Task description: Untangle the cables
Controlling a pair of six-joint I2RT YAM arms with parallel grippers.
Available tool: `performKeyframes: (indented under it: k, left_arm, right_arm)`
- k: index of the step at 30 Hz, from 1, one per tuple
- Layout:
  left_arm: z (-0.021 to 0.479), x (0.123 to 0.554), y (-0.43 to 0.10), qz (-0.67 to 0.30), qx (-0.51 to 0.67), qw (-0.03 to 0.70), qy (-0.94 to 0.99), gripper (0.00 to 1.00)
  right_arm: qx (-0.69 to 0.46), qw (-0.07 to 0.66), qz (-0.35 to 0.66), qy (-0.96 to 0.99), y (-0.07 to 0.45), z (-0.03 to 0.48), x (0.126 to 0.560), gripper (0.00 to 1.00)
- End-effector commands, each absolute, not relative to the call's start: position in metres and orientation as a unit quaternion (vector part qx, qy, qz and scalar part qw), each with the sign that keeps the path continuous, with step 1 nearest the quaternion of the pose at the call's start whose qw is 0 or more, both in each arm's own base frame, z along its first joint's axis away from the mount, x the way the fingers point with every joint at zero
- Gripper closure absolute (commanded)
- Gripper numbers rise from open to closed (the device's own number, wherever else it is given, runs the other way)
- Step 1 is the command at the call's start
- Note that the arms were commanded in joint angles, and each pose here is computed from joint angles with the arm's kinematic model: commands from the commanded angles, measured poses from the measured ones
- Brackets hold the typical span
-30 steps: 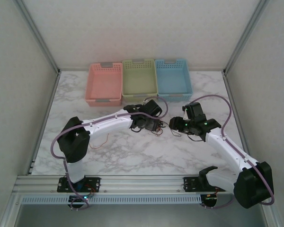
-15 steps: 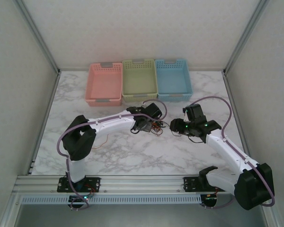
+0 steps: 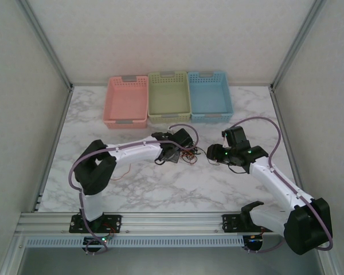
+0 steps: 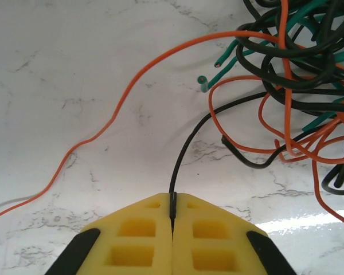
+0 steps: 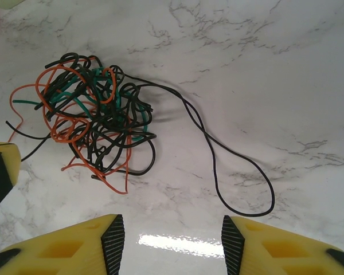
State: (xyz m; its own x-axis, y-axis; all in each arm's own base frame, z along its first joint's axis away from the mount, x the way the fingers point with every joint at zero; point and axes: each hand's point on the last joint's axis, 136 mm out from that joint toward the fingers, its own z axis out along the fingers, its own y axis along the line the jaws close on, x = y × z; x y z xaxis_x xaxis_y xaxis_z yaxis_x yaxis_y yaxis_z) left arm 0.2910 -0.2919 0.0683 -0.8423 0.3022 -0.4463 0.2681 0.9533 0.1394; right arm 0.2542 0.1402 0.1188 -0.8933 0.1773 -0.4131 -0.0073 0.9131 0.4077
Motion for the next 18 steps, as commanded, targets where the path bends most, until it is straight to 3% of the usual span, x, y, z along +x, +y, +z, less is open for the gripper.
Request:
performKeyframes:
  k: [1,7,12,18]
  left_arm:
    - [0.098,0.295,-0.280,0.032,0.136,0.272,0.952,1.00]
    - [0.136,0.281,-0.268,0.005,0.136,0.285,0.949,1.00]
    - [0.169,0.266,-0.249,-0.018,0.136,0.304,0.943,1.00]
    - [0.192,0.245,-0.218,-0.022,0.136,0.317,0.939,1.00]
  right_arm:
    - [0.035,0.226,0.192,0.954,0.138,0.116,0.252,0.51]
    - [0.024,0.234,0.227,0.945,0.153,0.126,0.260,0.55]
    - [0.012,0.224,0.268,0.937,0.178,0.133,0.272,0.48]
    - [-0.018,0.188,0.273,0.943,0.215,0.122,0.279,0.49]
